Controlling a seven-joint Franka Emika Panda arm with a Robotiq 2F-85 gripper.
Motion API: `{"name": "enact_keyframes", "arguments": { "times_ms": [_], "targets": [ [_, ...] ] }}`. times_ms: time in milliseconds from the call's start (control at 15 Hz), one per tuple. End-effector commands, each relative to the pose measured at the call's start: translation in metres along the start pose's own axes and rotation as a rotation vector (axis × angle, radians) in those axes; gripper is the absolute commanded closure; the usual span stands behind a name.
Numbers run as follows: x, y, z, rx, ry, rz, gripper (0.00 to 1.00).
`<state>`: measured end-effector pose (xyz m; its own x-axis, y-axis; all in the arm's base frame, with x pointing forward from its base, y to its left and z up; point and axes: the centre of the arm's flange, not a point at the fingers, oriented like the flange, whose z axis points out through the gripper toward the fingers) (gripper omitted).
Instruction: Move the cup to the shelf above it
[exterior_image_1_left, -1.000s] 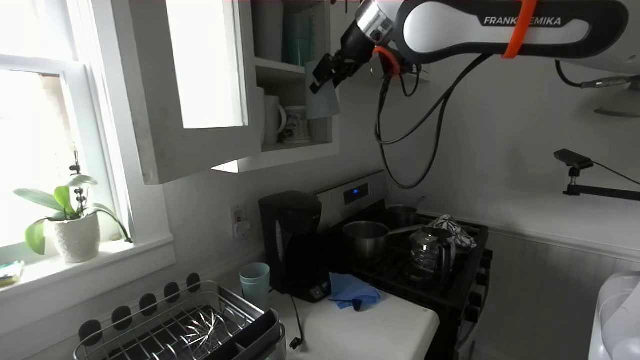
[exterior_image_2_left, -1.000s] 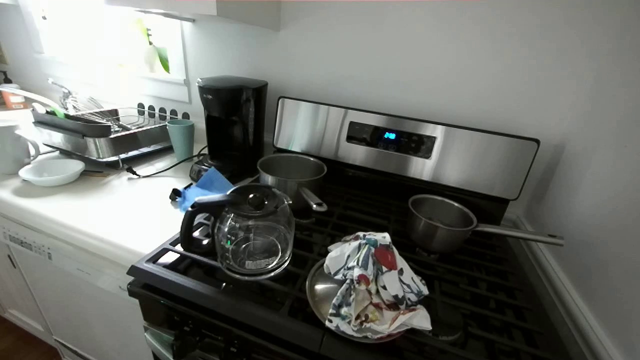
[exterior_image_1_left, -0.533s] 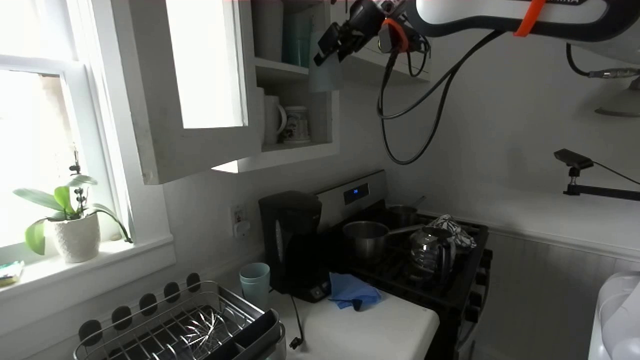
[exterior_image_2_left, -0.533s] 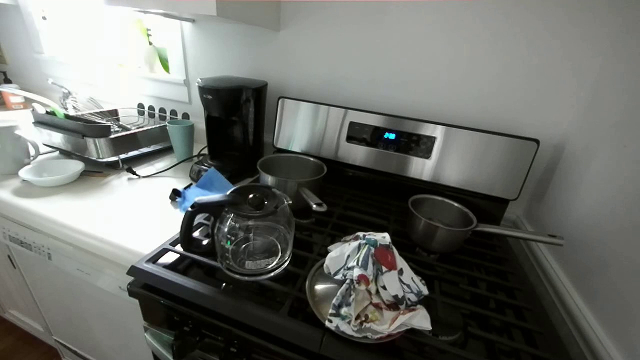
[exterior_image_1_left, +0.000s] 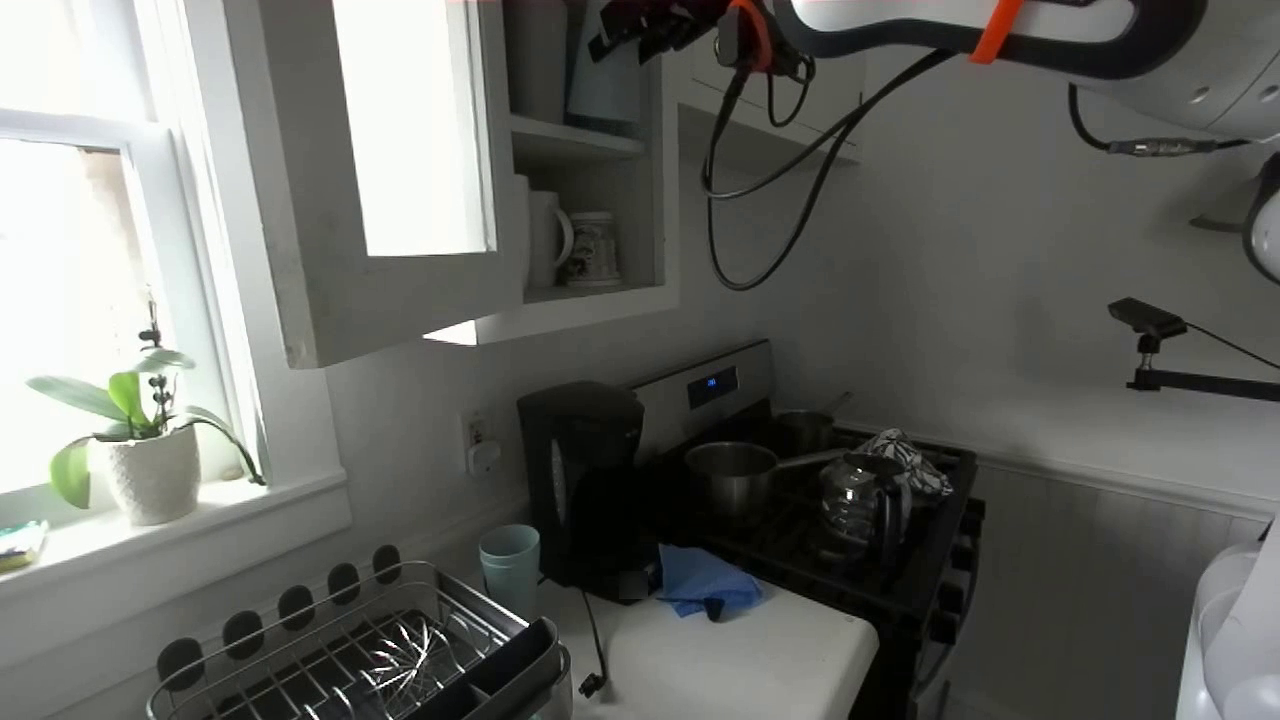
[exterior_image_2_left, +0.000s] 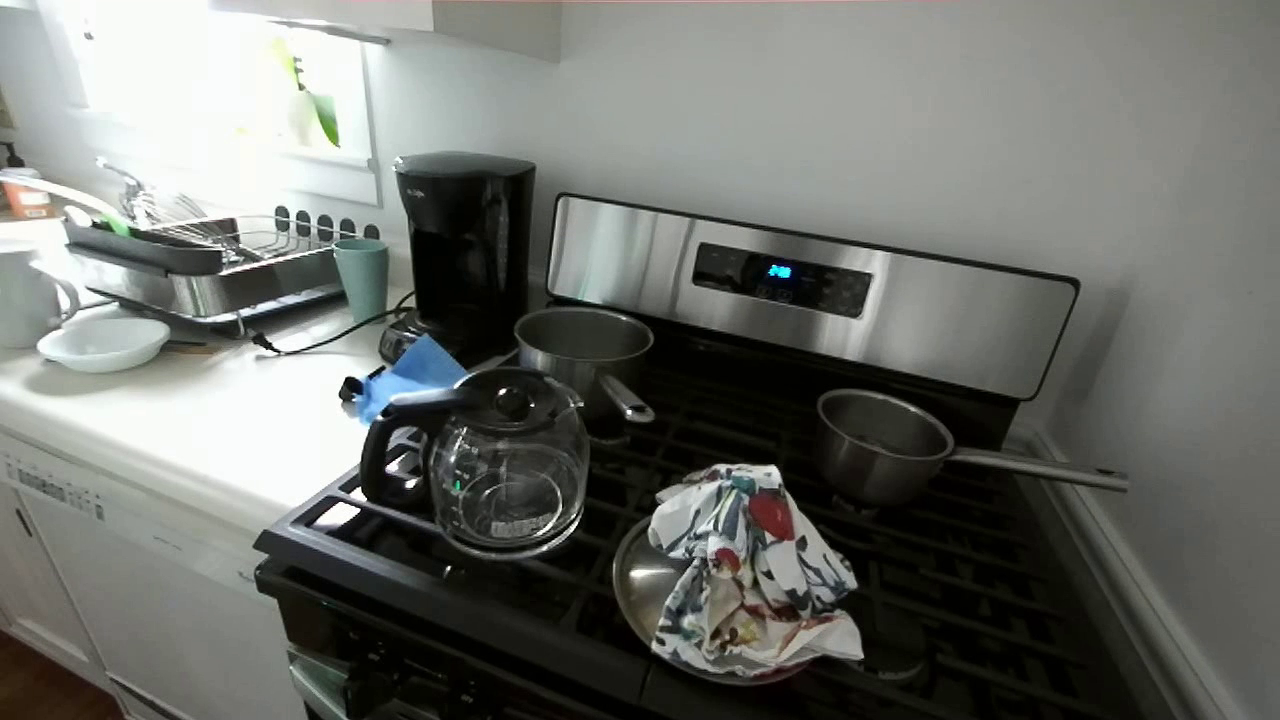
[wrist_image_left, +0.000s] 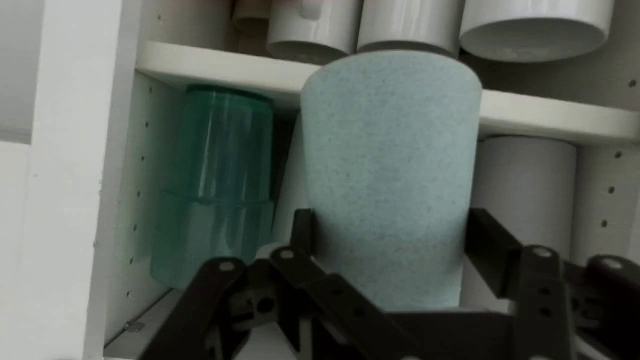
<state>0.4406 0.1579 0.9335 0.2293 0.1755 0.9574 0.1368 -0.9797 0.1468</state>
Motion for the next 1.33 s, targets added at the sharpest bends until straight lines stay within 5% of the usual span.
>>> {"name": "enact_keyframes", "arguments": {
  "times_ms": [0,333,400,1267],
  "targets": [
    [0.003,-0.001,0.005,0.007,0.01,0.003,0.23],
    [0.009,-0.001,0.02,0.019,0.022,0.012,0.23],
    [0.009,-0.001,0.019,0.02,0.023,0.013,0.48],
    [0.025,-0.003,0.049,0.118,0.076,0.148,0.48]
  ]
}}
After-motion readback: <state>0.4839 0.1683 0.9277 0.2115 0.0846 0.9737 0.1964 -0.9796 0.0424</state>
